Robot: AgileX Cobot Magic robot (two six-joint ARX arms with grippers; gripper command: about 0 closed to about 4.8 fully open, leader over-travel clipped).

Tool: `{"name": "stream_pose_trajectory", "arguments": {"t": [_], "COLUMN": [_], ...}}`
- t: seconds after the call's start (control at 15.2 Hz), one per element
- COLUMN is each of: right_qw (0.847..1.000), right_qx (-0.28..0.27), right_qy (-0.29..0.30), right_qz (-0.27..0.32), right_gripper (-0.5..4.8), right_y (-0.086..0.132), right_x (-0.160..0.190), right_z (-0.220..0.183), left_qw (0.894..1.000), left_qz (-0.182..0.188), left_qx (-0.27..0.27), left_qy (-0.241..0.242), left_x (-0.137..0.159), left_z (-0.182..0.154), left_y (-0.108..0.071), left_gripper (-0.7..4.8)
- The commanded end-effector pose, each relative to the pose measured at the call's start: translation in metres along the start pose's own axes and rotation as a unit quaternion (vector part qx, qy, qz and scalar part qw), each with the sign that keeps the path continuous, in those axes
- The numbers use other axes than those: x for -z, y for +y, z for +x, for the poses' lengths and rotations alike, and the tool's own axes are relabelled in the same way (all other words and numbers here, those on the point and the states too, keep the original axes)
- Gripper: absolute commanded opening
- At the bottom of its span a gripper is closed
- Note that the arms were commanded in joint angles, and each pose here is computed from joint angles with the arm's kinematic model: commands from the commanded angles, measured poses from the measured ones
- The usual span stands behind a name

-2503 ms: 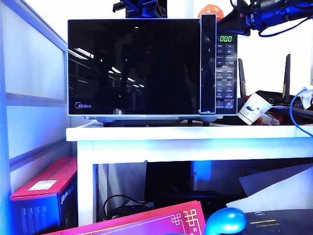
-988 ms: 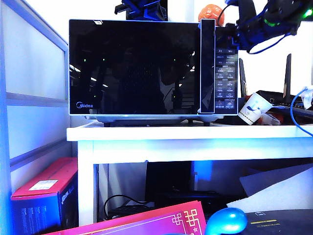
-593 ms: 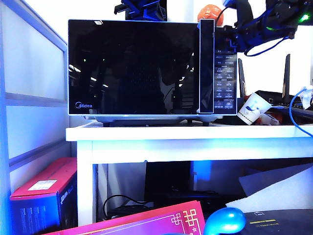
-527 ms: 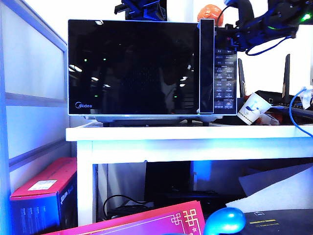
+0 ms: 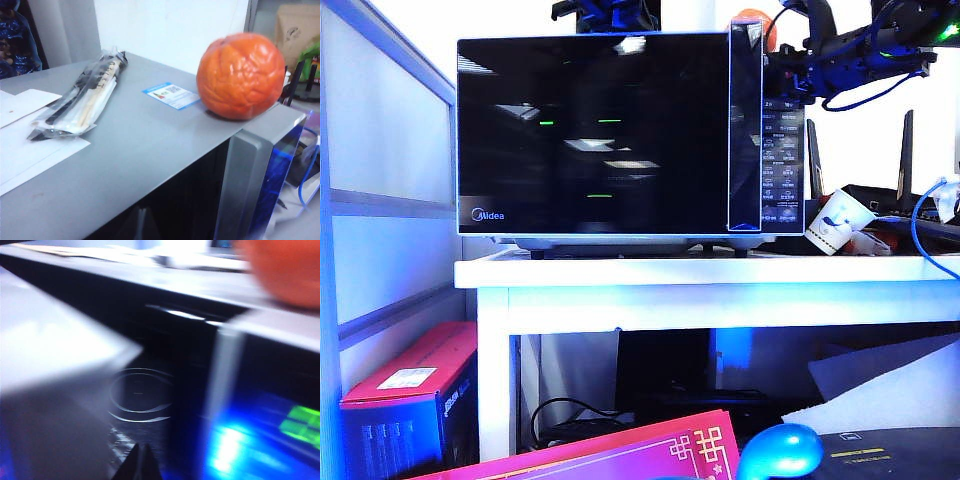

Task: Open the microwave door, place the orange inside the microwave, then close the microwave door.

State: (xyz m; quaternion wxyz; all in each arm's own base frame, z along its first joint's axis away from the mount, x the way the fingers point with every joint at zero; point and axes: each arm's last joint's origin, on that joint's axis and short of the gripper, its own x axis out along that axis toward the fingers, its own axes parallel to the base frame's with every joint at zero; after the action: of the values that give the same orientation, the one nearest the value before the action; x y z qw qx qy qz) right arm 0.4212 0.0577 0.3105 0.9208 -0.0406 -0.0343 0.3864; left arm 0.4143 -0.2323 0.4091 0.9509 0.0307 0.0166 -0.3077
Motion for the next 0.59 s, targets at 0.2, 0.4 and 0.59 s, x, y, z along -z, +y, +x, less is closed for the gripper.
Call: {"name": "stream_pose_trajectory", "arguments": {"t": [0.2, 0.4, 0.59], "right_qw": [0.999, 0.999, 0.998], "right_qx": [-0.020, -0.020, -0.042], "right_qy": [-0.026, -0.034, -0.038], "right_qz": [-0.021, -0.029, -0.025], "right_gripper": [0.02, 0.01, 0.01], "right_y": [0.002, -0.001, 0.001], "right_x": [-0.024, -0.034, -0.038], "right_z": [-0.012, -0.021, -0.023], "left_qw": [1.000, 0.999, 0.996], "left_qz": [-0.005, -0.009, -0.014], "left_qx": [0.000, 0.008, 0.025], "left_qy": [0.017, 0.049, 0.084], "left_x": [0.000, 0.006, 0.013], "left_z": [-0.003, -0.004, -0.005], "left_y": [0.000, -0.001, -0.002], "left_gripper": [-0.05, -0.05, -0.05]}}
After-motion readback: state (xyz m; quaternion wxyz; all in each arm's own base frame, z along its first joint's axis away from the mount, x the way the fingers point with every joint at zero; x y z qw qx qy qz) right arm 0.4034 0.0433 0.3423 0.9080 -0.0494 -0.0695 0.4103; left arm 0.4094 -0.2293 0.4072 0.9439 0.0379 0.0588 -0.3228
